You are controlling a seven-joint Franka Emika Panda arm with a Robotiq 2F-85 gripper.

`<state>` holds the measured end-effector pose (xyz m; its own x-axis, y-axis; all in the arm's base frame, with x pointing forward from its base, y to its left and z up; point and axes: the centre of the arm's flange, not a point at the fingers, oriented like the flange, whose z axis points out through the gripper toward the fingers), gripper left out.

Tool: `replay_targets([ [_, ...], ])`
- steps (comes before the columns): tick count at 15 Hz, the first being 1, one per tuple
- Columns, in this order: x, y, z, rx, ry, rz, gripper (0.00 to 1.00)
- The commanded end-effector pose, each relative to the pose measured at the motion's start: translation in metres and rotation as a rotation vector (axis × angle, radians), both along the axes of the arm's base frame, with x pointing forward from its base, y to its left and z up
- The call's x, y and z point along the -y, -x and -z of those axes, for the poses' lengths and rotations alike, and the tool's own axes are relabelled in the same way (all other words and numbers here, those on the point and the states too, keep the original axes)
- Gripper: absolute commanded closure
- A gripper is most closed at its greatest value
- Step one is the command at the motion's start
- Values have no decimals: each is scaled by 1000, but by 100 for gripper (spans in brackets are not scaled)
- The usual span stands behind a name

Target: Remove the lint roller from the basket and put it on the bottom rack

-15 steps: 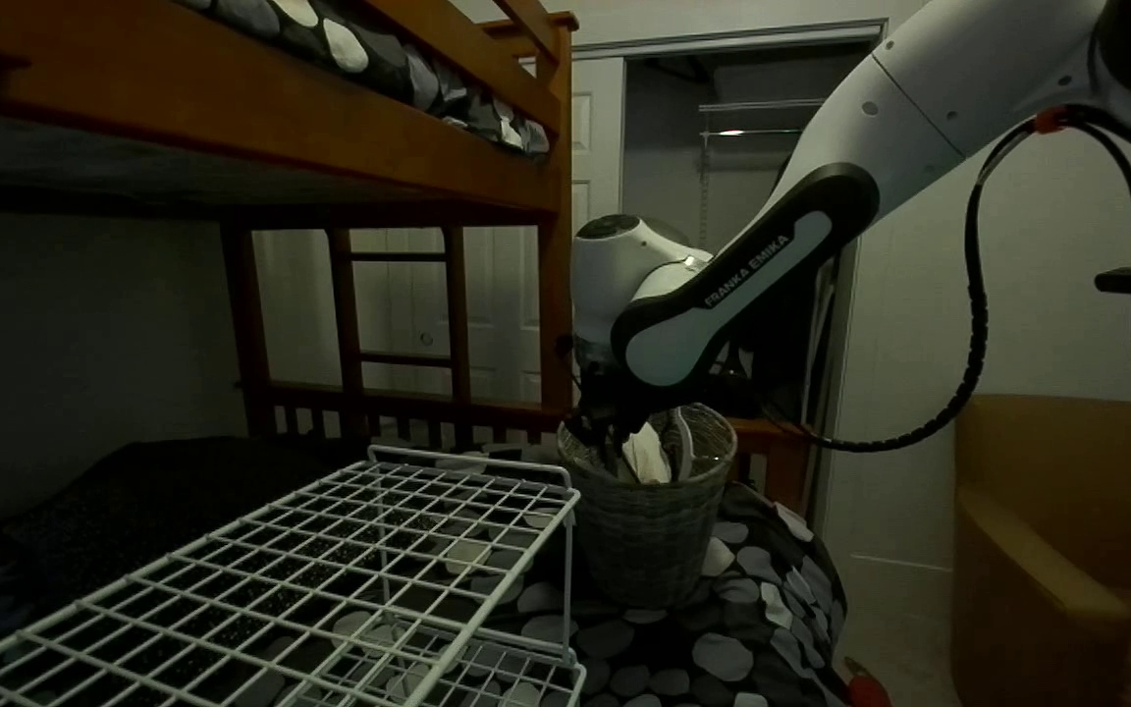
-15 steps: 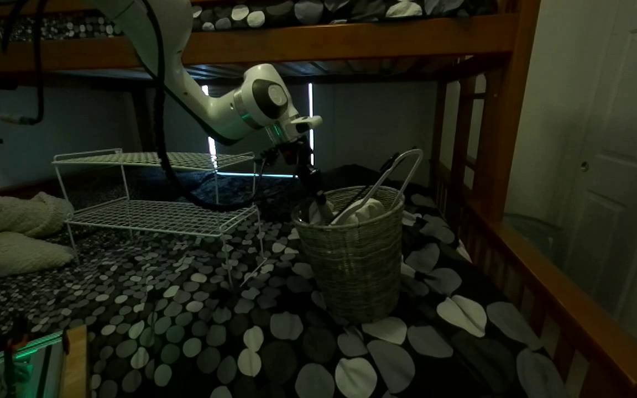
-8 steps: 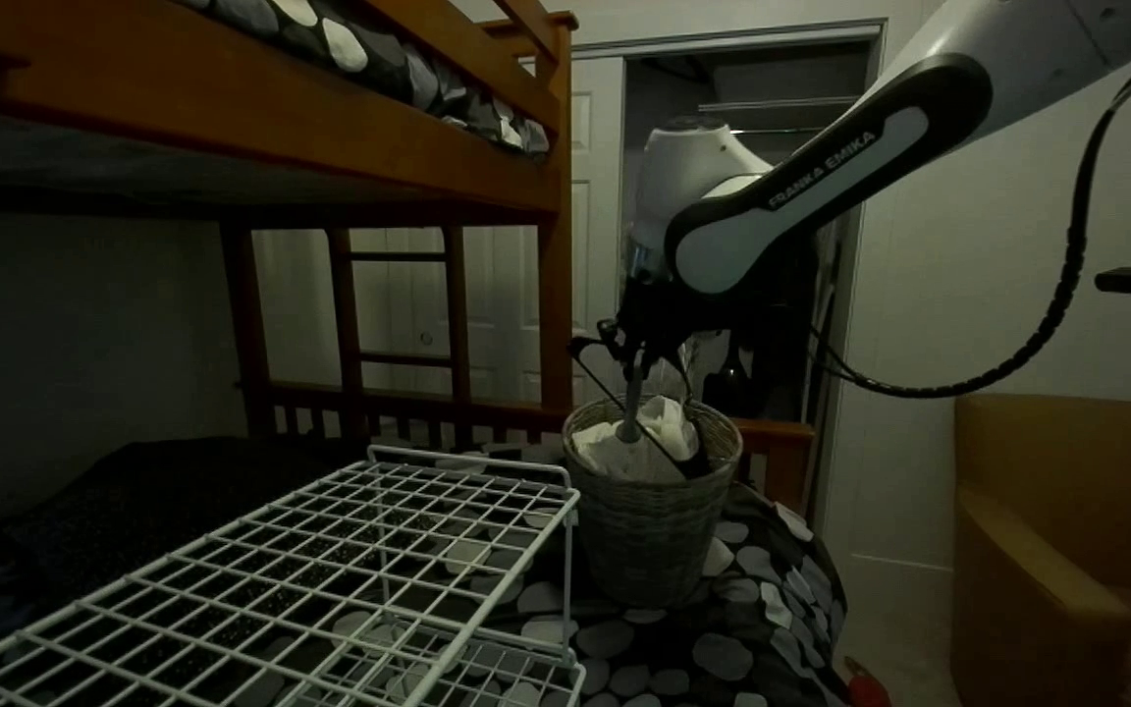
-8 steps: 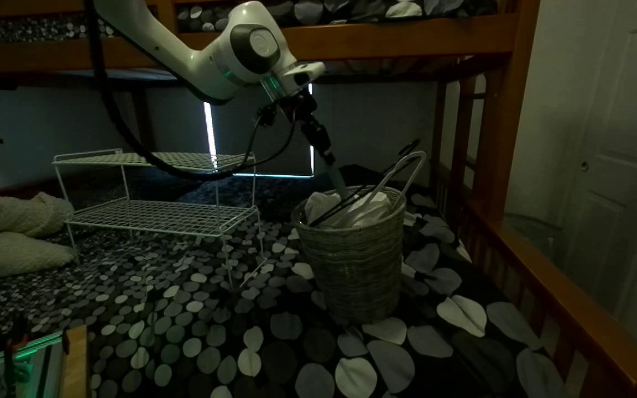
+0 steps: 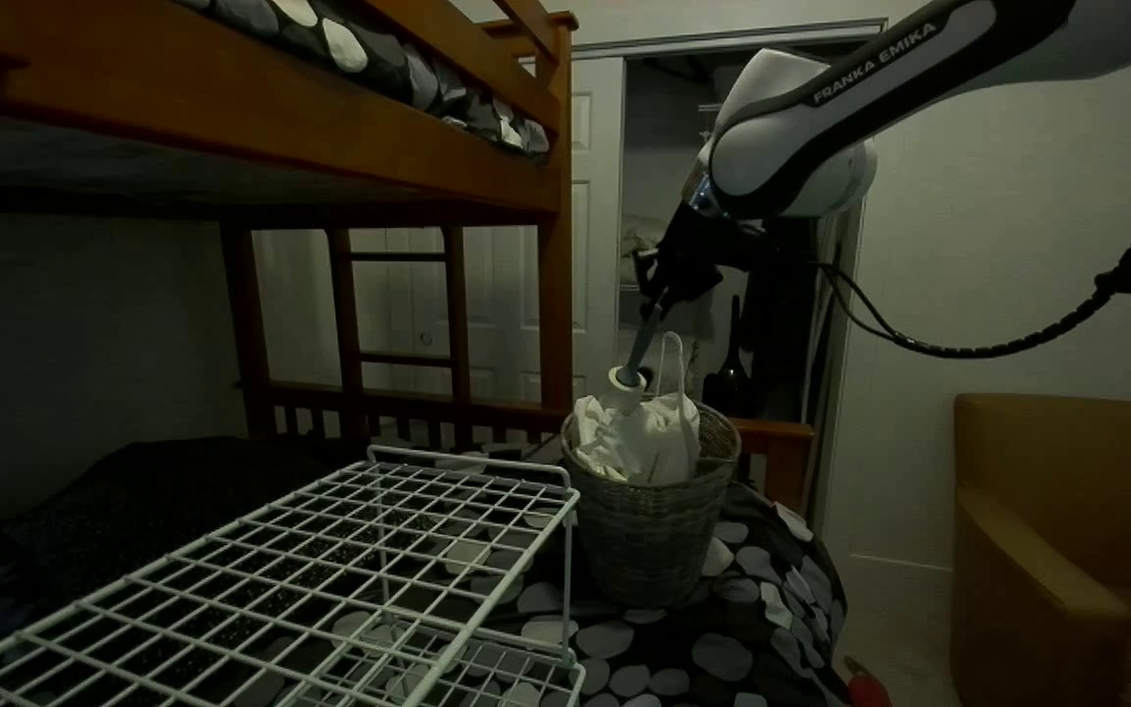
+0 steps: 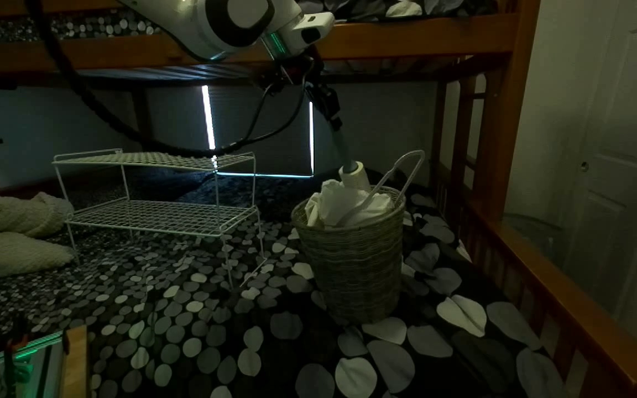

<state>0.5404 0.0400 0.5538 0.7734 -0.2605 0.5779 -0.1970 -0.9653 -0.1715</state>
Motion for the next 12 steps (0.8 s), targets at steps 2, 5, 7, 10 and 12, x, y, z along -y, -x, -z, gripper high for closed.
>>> replay_targets([
  [2, 3, 14, -31, 58, -30, -107, 95],
  [5, 0, 22, -59, 129, 29, -128, 95],
  [7, 1, 29, -81, 176, 46, -143, 95],
  [10, -1, 43, -111, 243, 54, -182, 95],
  [12, -21, 50, -110, 246, 39, -281, 95],
])
